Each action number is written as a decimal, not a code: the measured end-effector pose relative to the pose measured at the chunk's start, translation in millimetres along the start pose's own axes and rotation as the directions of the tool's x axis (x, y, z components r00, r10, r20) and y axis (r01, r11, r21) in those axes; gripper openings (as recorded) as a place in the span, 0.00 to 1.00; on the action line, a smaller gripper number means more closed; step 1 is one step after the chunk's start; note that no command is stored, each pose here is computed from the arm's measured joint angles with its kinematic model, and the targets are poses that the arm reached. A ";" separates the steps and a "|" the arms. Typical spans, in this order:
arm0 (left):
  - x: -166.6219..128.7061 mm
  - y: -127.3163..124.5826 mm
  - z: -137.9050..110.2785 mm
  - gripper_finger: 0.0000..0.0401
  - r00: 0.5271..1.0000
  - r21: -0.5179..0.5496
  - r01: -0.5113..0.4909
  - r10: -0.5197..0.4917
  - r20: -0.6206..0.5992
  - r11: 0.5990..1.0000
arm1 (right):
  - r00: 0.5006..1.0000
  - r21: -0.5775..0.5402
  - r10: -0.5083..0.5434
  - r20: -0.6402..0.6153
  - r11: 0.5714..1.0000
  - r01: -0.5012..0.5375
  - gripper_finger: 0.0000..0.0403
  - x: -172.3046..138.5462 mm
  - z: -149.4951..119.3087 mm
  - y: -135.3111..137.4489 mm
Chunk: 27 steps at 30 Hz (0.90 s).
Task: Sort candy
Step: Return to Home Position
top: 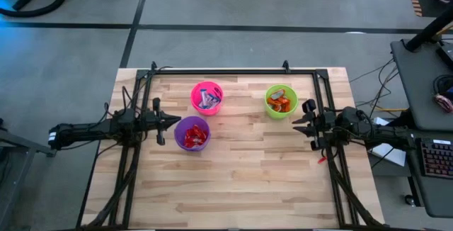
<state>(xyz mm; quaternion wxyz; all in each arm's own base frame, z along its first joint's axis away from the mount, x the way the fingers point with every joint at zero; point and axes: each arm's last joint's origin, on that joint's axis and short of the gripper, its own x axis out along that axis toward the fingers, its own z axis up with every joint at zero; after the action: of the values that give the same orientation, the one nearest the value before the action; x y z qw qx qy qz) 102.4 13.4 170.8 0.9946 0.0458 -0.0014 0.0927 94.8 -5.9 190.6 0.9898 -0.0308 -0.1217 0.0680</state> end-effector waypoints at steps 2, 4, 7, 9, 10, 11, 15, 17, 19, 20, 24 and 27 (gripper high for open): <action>0.0 0.0 0.0 0.00 1.000 0.000 0.000 0.000 0.000 1.000 | 1.000 0.000 0.000 0.000 1.000 0.000 0.17 0.0 0.0 0.0; 0.0 0.0 0.0 0.00 1.000 0.000 0.000 0.000 0.000 1.000 | 1.000 0.000 0.000 0.000 1.000 0.000 0.17 0.0 0.0 0.0; 0.0 0.0 0.0 0.00 1.000 0.000 0.000 0.000 0.000 1.000 | 1.000 0.000 0.000 0.000 1.000 0.000 0.18 0.0 0.0 0.0; 0.0 0.0 0.0 0.00 1.000 0.000 0.000 0.000 0.000 1.000 | 1.000 0.000 0.000 0.000 1.000 0.000 0.19 0.0 0.0 0.0; 0.0 0.0 0.0 0.00 1.000 0.000 0.000 0.000 0.000 1.000 | 1.000 0.000 0.000 0.000 1.000 0.000 0.19 0.0 0.0 0.0; 0.0 0.0 0.0 0.00 1.000 0.000 0.000 0.000 0.000 1.000 | 1.000 0.000 0.000 0.000 1.000 0.000 0.19 0.0 0.0 0.0; 0.0 0.0 0.0 0.00 1.000 0.000 0.000 0.000 0.000 1.000 | 1.000 0.000 0.000 0.000 1.000 0.000 0.21 0.0 0.0 0.0; 0.0 0.0 0.0 0.00 1.000 0.000 0.000 0.000 0.000 1.000 | 1.000 0.000 0.000 0.000 1.000 0.000 0.21 0.0 0.0 0.0; 0.0 0.0 0.0 0.00 1.000 0.000 0.000 0.000 0.000 1.000 | 1.000 0.000 0.000 0.000 1.000 0.000 0.22 0.0 0.0 0.0; 0.0 0.0 0.0 0.00 1.000 0.000 0.000 0.000 0.000 1.000 | 1.000 0.000 0.000 0.000 1.000 0.000 0.21 0.0 0.0 0.0; 0.0 0.0 0.0 0.00 1.000 0.000 0.000 0.000 0.000 1.000 | 1.000 0.000 0.000 0.000 1.000 0.000 0.20 0.0 0.0 0.0; 0.0 0.0 0.0 0.00 1.000 0.000 0.000 0.000 0.000 1.000 | 1.000 0.000 0.000 -0.001 1.000 0.000 0.18 0.0 -0.1 0.0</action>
<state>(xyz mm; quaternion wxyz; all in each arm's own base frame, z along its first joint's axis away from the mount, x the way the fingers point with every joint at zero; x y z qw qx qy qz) 102.4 13.5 170.8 0.9946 0.0458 -0.0014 0.0929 94.8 -5.9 190.6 0.9898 -0.0307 -0.1213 0.0682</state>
